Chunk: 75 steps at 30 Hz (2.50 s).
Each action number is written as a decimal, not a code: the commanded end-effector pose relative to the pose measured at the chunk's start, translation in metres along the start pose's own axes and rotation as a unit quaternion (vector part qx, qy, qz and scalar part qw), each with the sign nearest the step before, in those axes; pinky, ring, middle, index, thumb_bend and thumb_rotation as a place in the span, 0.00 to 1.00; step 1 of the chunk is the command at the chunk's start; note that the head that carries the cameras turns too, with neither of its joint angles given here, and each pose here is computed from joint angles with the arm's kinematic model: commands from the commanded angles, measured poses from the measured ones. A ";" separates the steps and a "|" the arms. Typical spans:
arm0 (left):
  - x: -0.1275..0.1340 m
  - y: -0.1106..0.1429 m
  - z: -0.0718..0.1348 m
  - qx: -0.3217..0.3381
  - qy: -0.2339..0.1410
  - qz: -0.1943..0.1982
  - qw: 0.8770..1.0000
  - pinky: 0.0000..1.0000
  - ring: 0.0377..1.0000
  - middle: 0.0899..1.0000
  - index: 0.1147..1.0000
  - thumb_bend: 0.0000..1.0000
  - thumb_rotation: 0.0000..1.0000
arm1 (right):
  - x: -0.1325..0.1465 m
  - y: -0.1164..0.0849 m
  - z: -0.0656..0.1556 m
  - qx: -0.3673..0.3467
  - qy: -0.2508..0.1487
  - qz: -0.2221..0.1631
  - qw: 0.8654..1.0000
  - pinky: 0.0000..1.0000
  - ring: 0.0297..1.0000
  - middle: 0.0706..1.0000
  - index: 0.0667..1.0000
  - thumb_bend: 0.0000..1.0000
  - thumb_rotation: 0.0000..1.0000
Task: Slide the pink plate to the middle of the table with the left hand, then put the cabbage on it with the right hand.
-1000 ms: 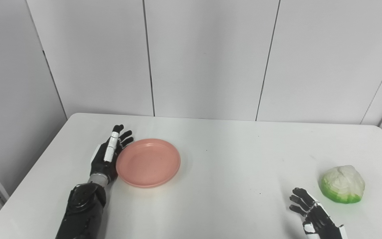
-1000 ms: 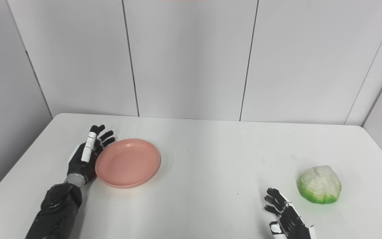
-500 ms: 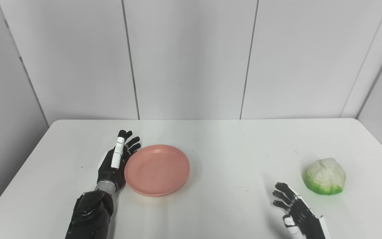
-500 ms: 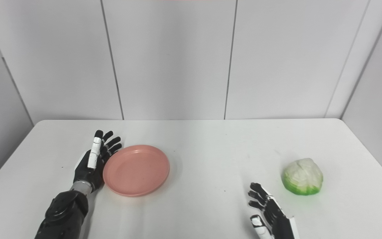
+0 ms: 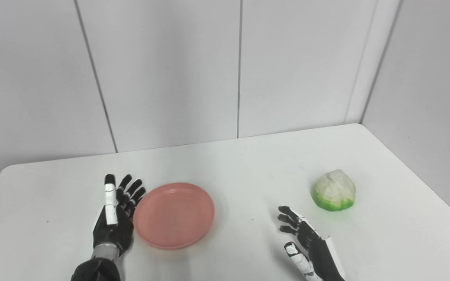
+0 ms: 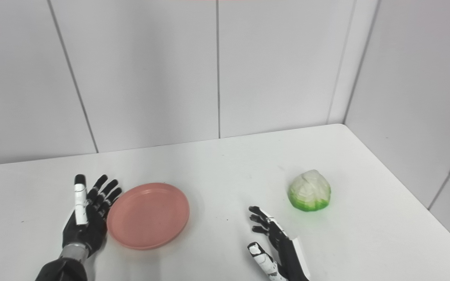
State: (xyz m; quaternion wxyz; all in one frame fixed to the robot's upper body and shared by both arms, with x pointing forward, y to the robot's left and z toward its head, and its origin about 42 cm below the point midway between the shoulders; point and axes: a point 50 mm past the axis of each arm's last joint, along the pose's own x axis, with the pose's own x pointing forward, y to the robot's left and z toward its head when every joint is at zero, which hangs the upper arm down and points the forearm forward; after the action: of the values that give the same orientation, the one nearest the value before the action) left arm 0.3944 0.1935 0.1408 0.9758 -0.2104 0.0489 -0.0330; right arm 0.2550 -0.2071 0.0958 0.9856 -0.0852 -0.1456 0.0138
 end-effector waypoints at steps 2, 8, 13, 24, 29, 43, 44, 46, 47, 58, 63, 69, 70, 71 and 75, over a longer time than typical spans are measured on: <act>0.001 -0.020 0.012 -0.009 -0.029 -0.016 0.999 1.00 0.93 0.90 0.90 0.95 0.92 | 0.009 0.044 0.003 0.045 0.011 0.015 0.999 0.75 0.81 0.85 0.79 0.72 0.90; -0.002 -0.025 0.016 -0.014 -0.049 -0.007 0.999 1.00 0.92 0.88 0.87 0.95 0.92 | 0.011 0.048 0.002 0.048 0.011 0.015 0.999 0.74 0.81 0.85 0.79 0.72 0.90; -0.004 -0.025 0.018 -0.021 -0.053 -0.013 0.998 1.00 0.92 0.88 0.88 0.94 0.92 | 0.013 0.049 0.003 0.027 0.006 0.019 0.999 0.74 0.80 0.85 0.79 0.76 0.92; -0.007 -0.025 0.012 -0.036 -0.041 -0.014 0.998 1.00 0.93 0.89 0.88 0.94 0.91 | 0.007 0.034 0.024 0.015 -0.019 -0.023 0.999 0.69 0.75 0.82 0.82 0.72 0.87; -0.003 -0.020 0.016 -0.038 -0.040 -0.013 0.998 1.00 0.92 0.87 0.85 0.92 0.90 | 0.015 0.012 0.065 -0.031 -0.058 -0.067 0.996 0.57 0.68 0.79 0.80 0.71 0.85; -0.001 -0.021 0.005 -0.036 -0.033 -0.015 0.999 1.00 0.93 0.89 0.86 0.93 0.90 | 0.048 -0.048 0.132 -0.253 -0.160 -0.068 0.952 0.66 0.77 0.84 0.81 0.82 0.84; -0.002 -0.021 0.005 -0.036 -0.033 -0.016 0.999 1.00 0.93 0.89 0.86 0.94 0.90 | 0.051 -0.053 0.135 -0.275 -0.166 -0.070 0.944 0.66 0.77 0.84 0.81 0.82 0.83; -0.002 -0.020 0.006 -0.039 -0.032 -0.015 0.999 1.00 0.93 0.90 0.87 0.93 0.90 | 0.057 -0.060 0.140 -0.313 -0.176 -0.074 0.931 0.64 0.78 0.84 0.81 0.83 0.84; -0.002 -0.020 0.006 -0.040 -0.032 -0.015 0.999 1.00 0.93 0.89 0.87 0.93 0.91 | 0.060 -0.065 0.142 -0.331 -0.180 -0.075 0.923 0.65 0.78 0.84 0.81 0.83 0.85; -0.004 -0.019 0.002 -0.034 -0.023 -0.015 0.999 1.00 0.92 0.88 0.87 0.92 0.92 | 0.105 -0.119 0.163 -0.490 -0.145 -0.031 0.859 0.75 0.85 0.89 0.85 0.98 0.75; -0.004 -0.021 0.001 -0.038 -0.023 -0.019 0.999 1.00 0.93 0.89 0.87 0.92 0.91 | 0.124 -0.146 0.185 -0.541 -0.075 0.017 0.838 0.91 0.93 0.94 0.88 0.99 0.60; -0.006 -0.021 0.000 -0.032 -0.020 -0.023 0.999 1.00 0.92 0.89 0.88 0.93 0.92 | 0.150 -0.178 0.191 -0.559 -0.019 0.055 0.827 0.87 0.90 0.90 0.85 1.00 0.43; -0.007 -0.022 0.000 -0.032 -0.019 -0.024 0.999 1.00 0.92 0.89 0.88 0.93 0.92 | 0.152 -0.180 0.190 -0.558 -0.018 0.056 0.828 0.86 0.89 0.89 0.84 1.00 0.43; -0.007 -0.022 0.000 -0.033 -0.019 -0.023 0.999 1.00 0.92 0.89 0.88 0.93 0.92 | 0.157 -0.185 0.188 -0.560 -0.012 0.056 0.826 0.86 0.89 0.89 0.84 1.00 0.43; -0.008 -0.022 -0.001 -0.033 -0.017 -0.023 0.999 1.00 0.92 0.89 0.88 0.92 0.92 | 0.166 -0.193 0.184 -0.571 0.015 0.059 0.819 0.85 0.88 0.88 0.83 1.00 0.45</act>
State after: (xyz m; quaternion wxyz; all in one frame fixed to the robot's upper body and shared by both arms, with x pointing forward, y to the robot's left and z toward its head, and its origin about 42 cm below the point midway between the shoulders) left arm 0.3826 0.1776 0.1398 0.9688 -0.2409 0.0424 -0.0389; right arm 0.3571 -0.3557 0.3223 0.7718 -0.6300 -0.0849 0.0118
